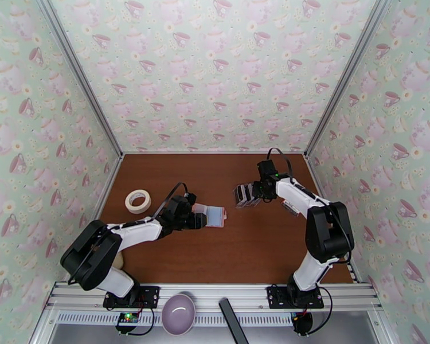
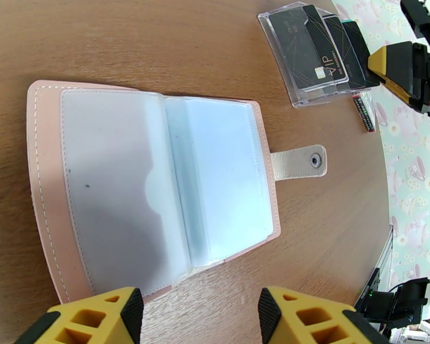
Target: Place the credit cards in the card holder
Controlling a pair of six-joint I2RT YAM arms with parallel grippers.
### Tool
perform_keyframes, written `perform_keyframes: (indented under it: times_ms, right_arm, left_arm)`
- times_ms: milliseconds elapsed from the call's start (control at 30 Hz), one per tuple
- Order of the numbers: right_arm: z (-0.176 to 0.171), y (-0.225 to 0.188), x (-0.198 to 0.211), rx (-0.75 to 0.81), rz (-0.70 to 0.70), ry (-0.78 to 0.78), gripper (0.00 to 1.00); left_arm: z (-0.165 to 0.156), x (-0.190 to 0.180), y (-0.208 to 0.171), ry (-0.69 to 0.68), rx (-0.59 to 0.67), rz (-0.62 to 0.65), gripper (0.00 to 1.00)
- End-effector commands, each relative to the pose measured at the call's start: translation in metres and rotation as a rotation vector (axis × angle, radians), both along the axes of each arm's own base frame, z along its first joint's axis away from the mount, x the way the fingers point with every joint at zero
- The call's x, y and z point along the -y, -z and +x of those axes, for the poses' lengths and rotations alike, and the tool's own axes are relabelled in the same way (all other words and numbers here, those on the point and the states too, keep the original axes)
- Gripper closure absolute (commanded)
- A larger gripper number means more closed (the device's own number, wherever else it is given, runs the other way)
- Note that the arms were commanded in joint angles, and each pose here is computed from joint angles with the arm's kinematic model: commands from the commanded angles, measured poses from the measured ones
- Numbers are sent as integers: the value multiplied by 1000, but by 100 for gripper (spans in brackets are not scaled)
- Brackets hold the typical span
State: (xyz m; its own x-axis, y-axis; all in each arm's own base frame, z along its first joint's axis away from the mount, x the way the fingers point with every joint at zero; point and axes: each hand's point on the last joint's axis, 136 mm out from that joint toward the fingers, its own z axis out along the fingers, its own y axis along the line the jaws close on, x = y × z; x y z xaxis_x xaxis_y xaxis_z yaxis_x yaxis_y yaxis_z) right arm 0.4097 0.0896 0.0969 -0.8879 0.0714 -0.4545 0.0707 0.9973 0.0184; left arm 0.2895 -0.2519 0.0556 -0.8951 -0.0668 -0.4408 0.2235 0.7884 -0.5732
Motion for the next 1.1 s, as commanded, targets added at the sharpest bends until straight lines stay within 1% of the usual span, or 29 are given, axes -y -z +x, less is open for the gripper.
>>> perform_keyframes:
  times_ms: [0,233,333,700,800,833,867,1000,1033,1067]
  right_arm:
    - [2,-5,7,3,-88,-5,61]
    - [0,-5,-2,3,-108,-36,64]
    - [-1,-5,-6,5,-138,-54,65]
    - [-2,3,-9,-19,-190,-78,70]
    - [-1,7,-10,-29,-193,-83,73]
    - [-2,7,-11,-29,-200,-83,76]
    - [-2,8,-11,-31,-207,-86,80]
    - [-1,9,-11,-33,-236,-88,82]
    - [-1,9,-10,-34,-242,-87,85]
    - [-1,8,-9,-33,-247,-84,86]
  left_arm:
    - [4,9,-7,17,6,-26,41]
    - [5,10,-8,17,8,-27,41]
    - [5,10,-9,19,9,-25,41]
    - [5,12,-9,26,7,-23,41]
    - [6,13,-9,27,5,-23,41]
    - [6,14,-10,30,7,-23,41]
    - [6,14,-10,30,6,-24,41]
    - [7,15,-11,34,7,-22,41]
    - [7,15,-12,34,8,-23,41]
    - [7,15,-12,33,8,-22,41]
